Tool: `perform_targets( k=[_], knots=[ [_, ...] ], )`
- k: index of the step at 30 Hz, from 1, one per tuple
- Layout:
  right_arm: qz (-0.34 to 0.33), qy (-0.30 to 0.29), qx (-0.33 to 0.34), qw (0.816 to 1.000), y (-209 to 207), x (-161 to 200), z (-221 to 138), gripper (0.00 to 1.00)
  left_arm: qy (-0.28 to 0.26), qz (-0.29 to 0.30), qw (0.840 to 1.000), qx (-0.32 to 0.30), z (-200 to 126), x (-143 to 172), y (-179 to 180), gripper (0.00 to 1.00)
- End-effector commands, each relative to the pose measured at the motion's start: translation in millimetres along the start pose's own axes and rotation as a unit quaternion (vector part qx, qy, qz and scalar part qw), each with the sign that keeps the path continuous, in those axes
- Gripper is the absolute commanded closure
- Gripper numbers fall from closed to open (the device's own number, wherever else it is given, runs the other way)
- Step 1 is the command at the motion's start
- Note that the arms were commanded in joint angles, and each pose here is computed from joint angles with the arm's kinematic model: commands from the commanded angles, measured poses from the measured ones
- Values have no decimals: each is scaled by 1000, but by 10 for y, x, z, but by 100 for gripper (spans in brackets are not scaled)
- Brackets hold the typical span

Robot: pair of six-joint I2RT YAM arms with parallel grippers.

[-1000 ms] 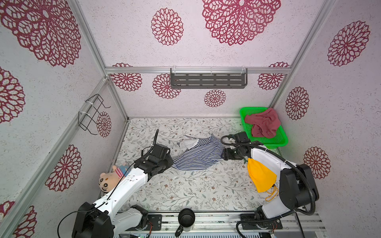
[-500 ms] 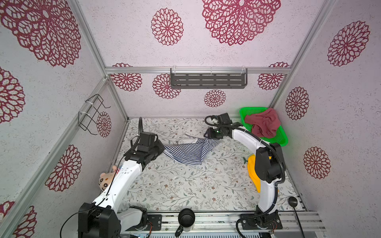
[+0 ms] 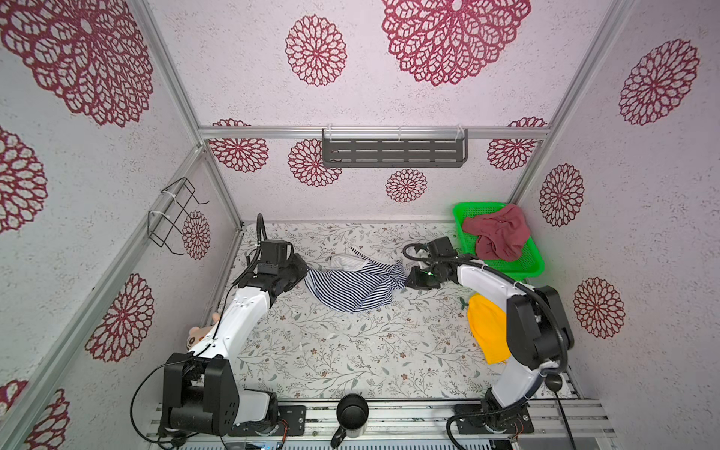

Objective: Fold and stack tank tops
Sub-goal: Smooth out the tank top at the center of the table.

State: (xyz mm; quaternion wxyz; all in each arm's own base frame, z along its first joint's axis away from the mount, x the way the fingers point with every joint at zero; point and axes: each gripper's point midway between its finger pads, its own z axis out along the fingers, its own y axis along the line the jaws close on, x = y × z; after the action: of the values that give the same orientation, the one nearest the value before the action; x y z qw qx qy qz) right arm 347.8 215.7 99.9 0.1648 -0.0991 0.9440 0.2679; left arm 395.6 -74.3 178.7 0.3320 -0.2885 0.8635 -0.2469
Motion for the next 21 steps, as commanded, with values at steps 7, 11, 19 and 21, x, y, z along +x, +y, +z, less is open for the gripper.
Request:
perform_targets(
  k=[7, 11, 19, 21],
  knots=[
    [-91, -12, -36, 995, 378, 127, 381, 60, -5, -1, 1000, 12, 63, -93, -63, 100],
    [-124, -50, 17, 991, 293, 52, 565, 44, -6, 1, 1000, 11, 66, -96, -54, 100],
    [-141, -89, 76, 983, 252, 8, 712, 40, -3, 6, 1000, 10, 81, -87, -49, 100],
    [-136, -96, 91, 982, 202, -14, 734, 40, -3, 7, 1000, 10, 78, -88, -48, 100]
  ],
)
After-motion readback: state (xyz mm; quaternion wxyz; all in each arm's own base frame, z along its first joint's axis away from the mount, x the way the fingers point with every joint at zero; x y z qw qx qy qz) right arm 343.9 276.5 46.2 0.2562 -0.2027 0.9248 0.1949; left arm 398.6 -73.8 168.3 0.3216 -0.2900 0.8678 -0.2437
